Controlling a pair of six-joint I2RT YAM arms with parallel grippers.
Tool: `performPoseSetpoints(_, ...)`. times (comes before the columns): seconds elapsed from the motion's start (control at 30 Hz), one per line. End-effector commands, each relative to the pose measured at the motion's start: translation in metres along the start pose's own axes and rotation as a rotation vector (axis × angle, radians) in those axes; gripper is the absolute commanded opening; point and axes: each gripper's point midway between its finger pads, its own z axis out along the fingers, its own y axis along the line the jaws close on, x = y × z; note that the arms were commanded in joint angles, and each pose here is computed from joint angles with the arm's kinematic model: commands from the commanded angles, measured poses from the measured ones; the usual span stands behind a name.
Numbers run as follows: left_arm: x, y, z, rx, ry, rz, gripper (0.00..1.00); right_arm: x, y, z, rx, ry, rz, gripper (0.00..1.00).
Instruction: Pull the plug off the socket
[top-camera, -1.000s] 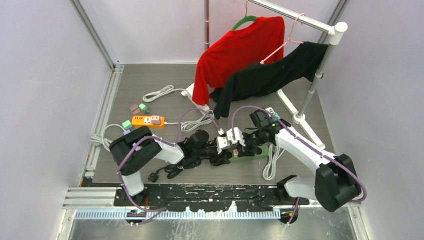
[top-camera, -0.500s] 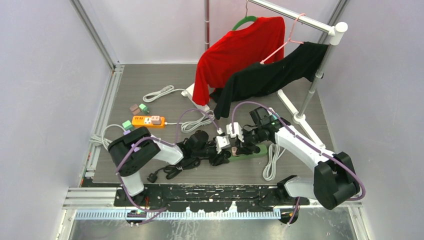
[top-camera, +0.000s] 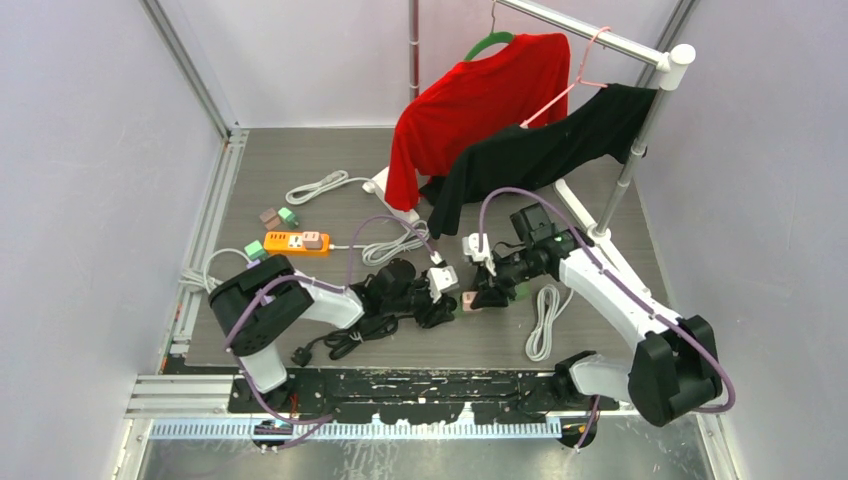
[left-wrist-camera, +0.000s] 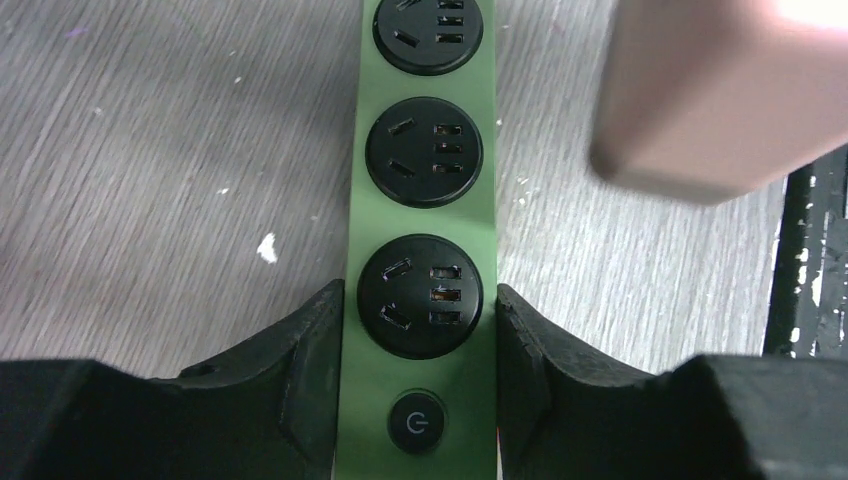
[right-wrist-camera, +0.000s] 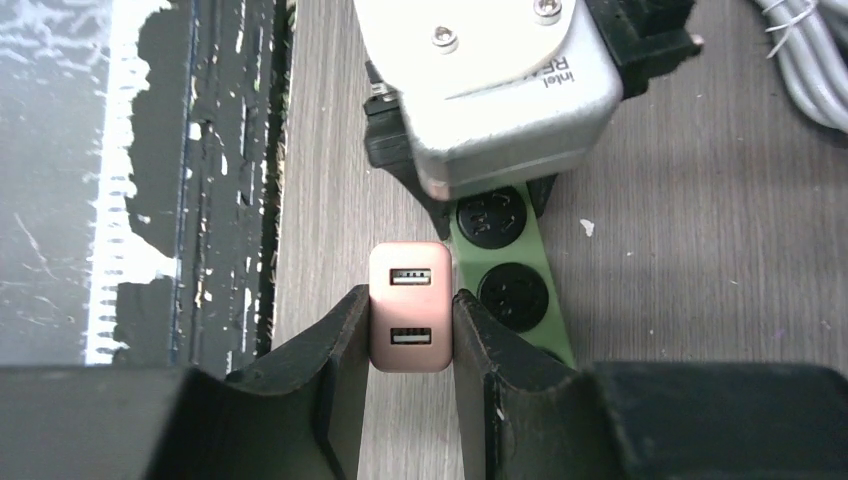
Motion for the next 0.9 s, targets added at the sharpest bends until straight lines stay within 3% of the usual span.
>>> performPoseSetpoints(0.0, 0.034, 0.037, -0.027, -0.199, 0.144, -0.086, 0.32, -0.034, 0.015, -0.023, -0.024, -0.109, -0.007, 0.01)
performPoseSetpoints(0.1, 0.012, 0.033, -0.031, -0.187, 0.091, -0.105, 0.58, -0.033, 0.01, -0.023, -0.011, -0.102, 0.064, 0.01)
performPoseSetpoints(0.2, -0.009, 0.033, -0.042, -0.206, 0.044, -0.121, 0.7, -0.038, 0.004, -0.026, -0.009, -0.1, 0.16, 0.01)
performPoseSetpoints(0.53, -0.076, 0.01, -0.096, -0.176, -0.146, -0.134, 0.84, -0.04, -0.026, -0.025, 0.097, -0.108, 0.391, 0.02)
performPoseSetpoints(0.67, -0.097, -0.004, -0.111, -0.138, -0.235, -0.269, 0.92, -0.041, -0.033, -0.02, 0.105, -0.131, 0.502, 0.02)
performPoseSetpoints(0.87, -0.124, -0.016, -0.112, -0.076, -0.325, -0.557, 0.92, -0.033, -0.045, -0.012, 0.123, -0.102, 0.659, 0.03)
